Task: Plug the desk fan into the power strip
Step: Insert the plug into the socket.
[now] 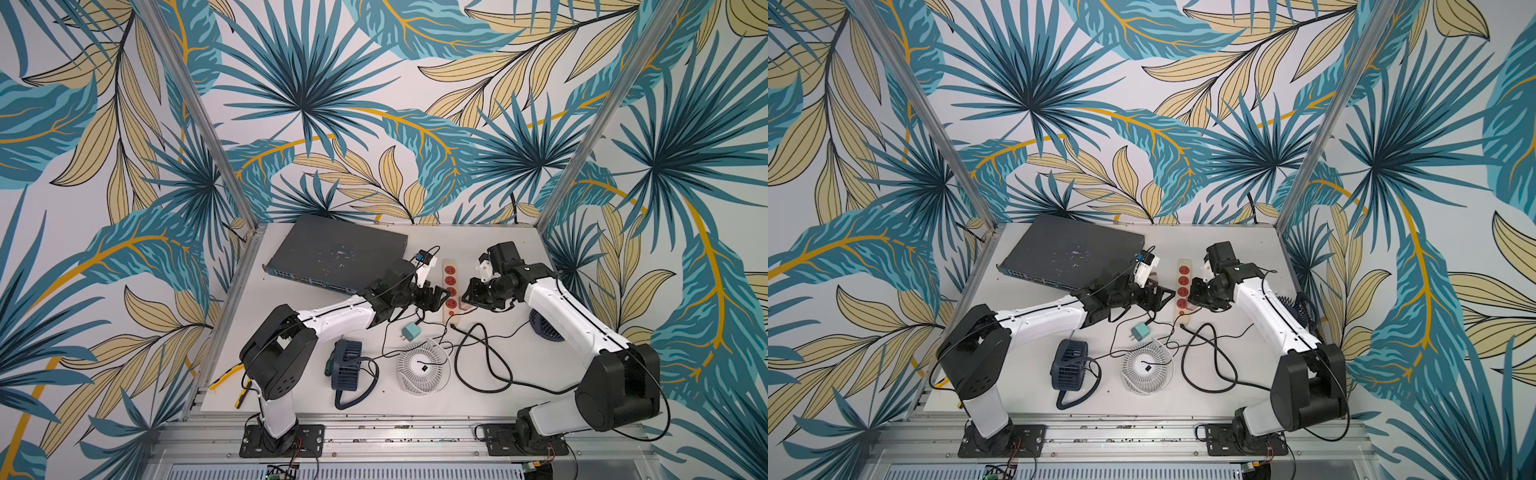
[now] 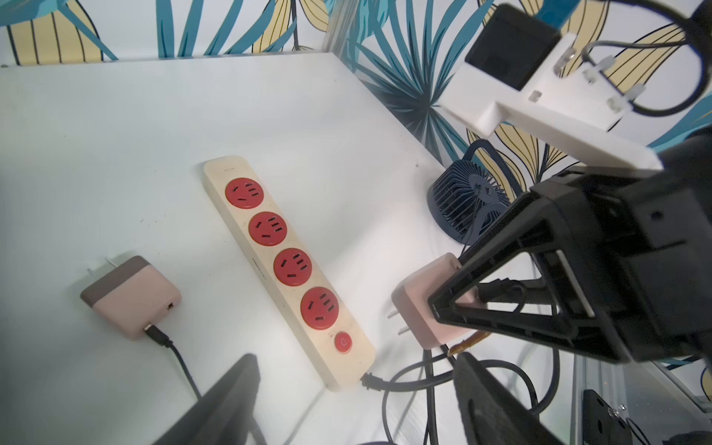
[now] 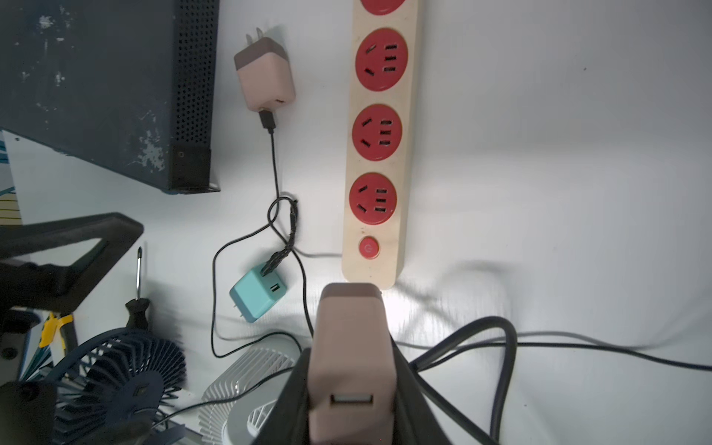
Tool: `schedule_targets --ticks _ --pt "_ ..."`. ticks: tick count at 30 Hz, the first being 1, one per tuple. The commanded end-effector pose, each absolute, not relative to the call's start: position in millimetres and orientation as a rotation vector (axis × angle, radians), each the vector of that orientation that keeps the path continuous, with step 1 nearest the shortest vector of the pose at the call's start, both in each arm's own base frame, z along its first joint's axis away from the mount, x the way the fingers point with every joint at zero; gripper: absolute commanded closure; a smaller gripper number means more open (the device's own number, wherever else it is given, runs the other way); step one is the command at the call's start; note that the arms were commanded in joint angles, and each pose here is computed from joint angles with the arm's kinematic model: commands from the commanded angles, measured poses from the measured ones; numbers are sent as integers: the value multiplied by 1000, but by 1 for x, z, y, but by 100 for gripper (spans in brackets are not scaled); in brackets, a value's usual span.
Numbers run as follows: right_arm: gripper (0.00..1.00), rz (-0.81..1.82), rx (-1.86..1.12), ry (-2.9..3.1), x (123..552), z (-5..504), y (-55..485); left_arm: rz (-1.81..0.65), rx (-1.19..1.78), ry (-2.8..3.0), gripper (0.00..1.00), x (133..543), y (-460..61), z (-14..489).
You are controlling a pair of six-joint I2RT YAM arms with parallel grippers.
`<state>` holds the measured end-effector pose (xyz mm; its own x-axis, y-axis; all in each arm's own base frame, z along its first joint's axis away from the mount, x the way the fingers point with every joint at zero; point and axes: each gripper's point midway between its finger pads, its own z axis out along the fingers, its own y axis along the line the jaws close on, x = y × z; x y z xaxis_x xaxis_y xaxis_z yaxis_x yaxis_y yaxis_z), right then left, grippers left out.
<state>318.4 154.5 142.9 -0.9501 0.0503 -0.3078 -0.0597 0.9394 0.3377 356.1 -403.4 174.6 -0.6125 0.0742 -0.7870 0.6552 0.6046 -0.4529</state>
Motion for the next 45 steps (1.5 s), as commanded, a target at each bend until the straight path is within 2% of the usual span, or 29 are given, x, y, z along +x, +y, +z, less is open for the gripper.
schedule_targets --ticks 1,18,30,45 --pt "100 422 20 2743 338 129 150 -1011 444 2227 21 363 -406 147" --pt "100 433 -18 2821 355 91 162 -1011 458 2412 40 372 -425 89" --pt "100 420 -20 2811 361 91 163 -1013 481 2449 45 371 -429 74" --pt "100 314 -28 2884 356 70 152 -996 510 2483 46 368 -428 60"
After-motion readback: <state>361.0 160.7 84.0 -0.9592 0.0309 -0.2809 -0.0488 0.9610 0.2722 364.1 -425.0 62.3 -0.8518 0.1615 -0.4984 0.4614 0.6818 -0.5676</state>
